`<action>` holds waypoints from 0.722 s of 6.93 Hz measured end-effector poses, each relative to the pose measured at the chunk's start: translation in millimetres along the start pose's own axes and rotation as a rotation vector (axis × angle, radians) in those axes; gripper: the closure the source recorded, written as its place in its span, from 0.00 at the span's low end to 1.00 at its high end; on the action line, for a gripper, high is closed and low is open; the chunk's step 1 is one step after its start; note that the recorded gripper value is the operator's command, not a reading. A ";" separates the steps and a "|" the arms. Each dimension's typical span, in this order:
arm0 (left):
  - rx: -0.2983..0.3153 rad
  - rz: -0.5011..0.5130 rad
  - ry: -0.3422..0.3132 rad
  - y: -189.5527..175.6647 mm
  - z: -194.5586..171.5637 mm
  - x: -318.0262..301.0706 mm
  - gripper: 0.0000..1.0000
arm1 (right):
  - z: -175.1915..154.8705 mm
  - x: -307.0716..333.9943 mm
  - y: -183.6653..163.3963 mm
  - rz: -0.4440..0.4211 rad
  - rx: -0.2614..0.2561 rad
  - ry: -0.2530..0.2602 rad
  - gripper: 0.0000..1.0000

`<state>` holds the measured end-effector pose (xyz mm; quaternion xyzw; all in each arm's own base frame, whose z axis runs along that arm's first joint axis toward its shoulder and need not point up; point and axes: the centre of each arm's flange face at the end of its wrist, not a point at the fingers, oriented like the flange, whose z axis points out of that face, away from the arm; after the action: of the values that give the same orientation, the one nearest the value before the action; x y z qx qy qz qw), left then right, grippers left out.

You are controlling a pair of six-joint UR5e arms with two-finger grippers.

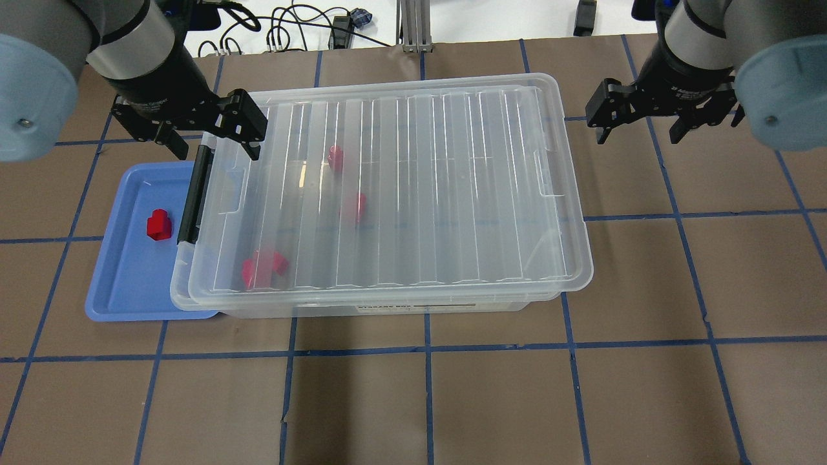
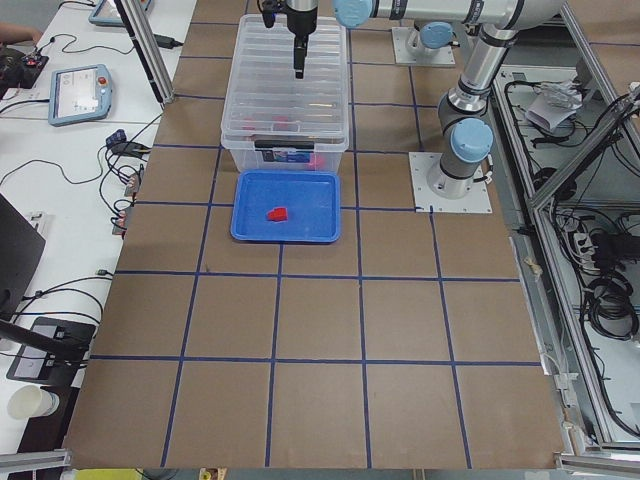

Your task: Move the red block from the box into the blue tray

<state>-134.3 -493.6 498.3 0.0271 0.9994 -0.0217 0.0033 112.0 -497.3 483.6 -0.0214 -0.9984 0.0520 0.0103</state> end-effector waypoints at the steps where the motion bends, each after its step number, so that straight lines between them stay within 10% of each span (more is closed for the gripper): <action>1: -0.001 0.000 -0.002 -1.3 -0.9 -0.2 0.00 | -7.5 -15.7 4.0 -0.017 0.003 -0.008 0.00; 5: -0.009 -0.002 -0.001 -3.3 -0.6 -0.6 0.00 | -15.7 -28.9 -8.3 -0.021 0.005 -0.005 0.00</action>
<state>-133.9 -496.9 499.0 0.0262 0.9995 -0.0175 0.0039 140.8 -505.2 499.5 -0.0110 -0.9984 0.0542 0.0081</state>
